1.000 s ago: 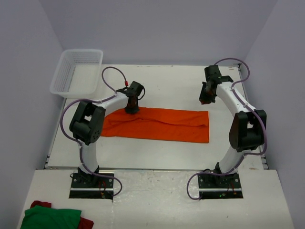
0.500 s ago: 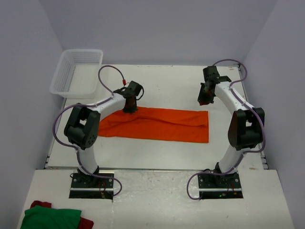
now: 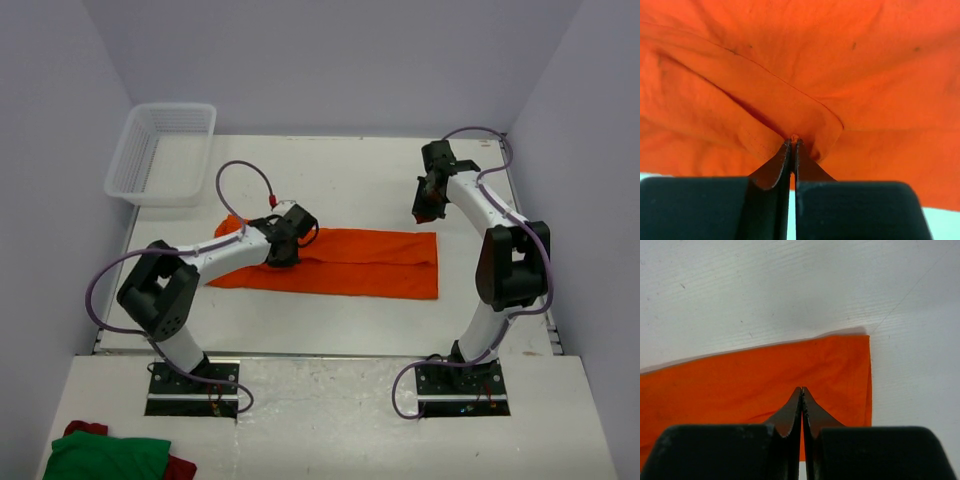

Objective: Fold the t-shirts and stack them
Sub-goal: Fold the other side of the tshirt into a rectangle

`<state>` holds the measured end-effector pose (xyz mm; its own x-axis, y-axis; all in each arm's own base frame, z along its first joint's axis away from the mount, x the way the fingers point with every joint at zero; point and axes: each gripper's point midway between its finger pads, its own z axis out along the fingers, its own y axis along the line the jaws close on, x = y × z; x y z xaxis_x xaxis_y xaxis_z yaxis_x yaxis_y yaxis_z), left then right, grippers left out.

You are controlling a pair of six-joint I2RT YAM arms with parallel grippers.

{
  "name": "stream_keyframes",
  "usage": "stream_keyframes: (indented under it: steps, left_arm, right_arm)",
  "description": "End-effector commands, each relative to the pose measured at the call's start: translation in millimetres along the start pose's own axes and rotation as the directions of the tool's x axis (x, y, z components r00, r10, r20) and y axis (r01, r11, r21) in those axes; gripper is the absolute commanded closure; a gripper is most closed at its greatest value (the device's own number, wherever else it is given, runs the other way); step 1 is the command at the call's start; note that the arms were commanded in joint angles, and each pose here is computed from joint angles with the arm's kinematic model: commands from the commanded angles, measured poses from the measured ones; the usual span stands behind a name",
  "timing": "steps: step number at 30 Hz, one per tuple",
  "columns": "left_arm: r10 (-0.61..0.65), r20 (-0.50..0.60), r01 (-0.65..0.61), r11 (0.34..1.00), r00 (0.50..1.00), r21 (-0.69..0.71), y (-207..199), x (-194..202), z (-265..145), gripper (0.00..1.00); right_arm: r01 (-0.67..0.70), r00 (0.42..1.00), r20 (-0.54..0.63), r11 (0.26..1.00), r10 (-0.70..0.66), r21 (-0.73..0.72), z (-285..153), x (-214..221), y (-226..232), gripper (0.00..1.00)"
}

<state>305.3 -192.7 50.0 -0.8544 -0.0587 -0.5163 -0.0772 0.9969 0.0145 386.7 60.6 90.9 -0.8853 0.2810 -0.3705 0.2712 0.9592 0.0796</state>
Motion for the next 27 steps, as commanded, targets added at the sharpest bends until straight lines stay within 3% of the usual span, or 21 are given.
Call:
stream_keyframes:
  steps: [1, 2, 3, 4, 7, 9, 10, 14, 21, 22, 25, 27]
  left_arm:
    - [-0.097, 0.03, 0.098, 0.995, 0.995, -0.027, 0.2, 25.8, -23.4, 0.98]
    - [-0.076, 0.026, 0.077, 0.996, 0.997, -0.05, 4.7, 44.2, -23.9, 0.95]
    - [-0.133, 0.042, 0.135, 0.99, 0.99, -0.049, 5.8, 47.9, -29.5, 0.91]
    - [-0.14, 0.04, 0.142, 0.988, 0.989, -0.062, 10.1, 56.8, -31.0, 0.8]
    - [-0.162, 0.089, 0.173, 0.976, 0.983, -0.132, 25.8, 73.3, -35.7, 0.68]
    - [-0.122, 0.114, 0.142, 0.972, 0.986, -0.187, 30.6, 71.4, -35.9, 0.61]
    - [-0.112, 0.121, 0.136, 0.967, 0.986, -0.216, 32.6, 68.6, -35.8, 0.51]
    - [-0.053, 0.165, 0.103, 0.943, 0.985, -0.315, 29.5, 43.1, -40.3, 0.4]
    - [-0.087, 0.191, 0.145, 0.938, 0.978, -0.316, 31.0, 38.8, -47.3, 0.54]
    - [-0.094, 0.195, 0.154, 0.934, 0.976, -0.322, 34.3, 40.1, -49.1, 0.68]
    - [-0.095, 0.195, 0.154, 0.937, 0.976, -0.314, 37.2, 46.4, -49.1, 0.96]
    - [-0.074, 0.185, 0.131, 0.939, 0.98, -0.317, 35.5, 46.6, -46.3, 1.0]
  right_arm:
    - [0.015, 1.0, 0.018, 1.0, -0.015, -0.005, 2.2, -5.6, 3.4, 1.0]
    - [0.017, 1.0, 0.013, 1.0, -0.017, 0.0, 4.6, -4.7, 2.5, 1.0]
    - [0.017, 1.0, 0.01, 1.0, -0.017, 0.001, 5.0, -4.5, 2.5, 1.0]
    - [0.017, 1.0, 0.01, 1.0, -0.017, 0.0, 5.8, -4.8, 3.0, 1.0]
    - [0.017, 1.0, 0.008, 1.0, -0.016, -0.02, 5.3, -5.2, 7.5, 1.0]
    - [0.016, 1.0, 0.007, 0.999, -0.016, -0.03, 5.0, -5.5, 10.1, 1.0]
    - [0.019, 1.0, 0.007, 0.999, -0.019, -0.031, 4.9, -5.0, 11.2, 1.0]
    - [0.028, 1.0, 0.001, 0.999, -0.028, -0.023, 5.8, -1.6, 10.9, 1.0]
    - [0.037, 0.999, 0.0, 0.999, -0.037, -0.009, 5.0, 0.4, 7.1, 1.0]
    - [0.036, 0.999, 0.0, 0.999, -0.036, -0.014, 4.6, 0.2, 8.0, 1.0]
    - [0.035, 0.999, -0.006, 0.999, -0.035, -0.024, 6.7, 0.5, 11.0, 1.0]
    - [0.034, 0.999, -0.019, 0.999, -0.035, -0.024, 9.3, 1.9, 12.3, 1.0]
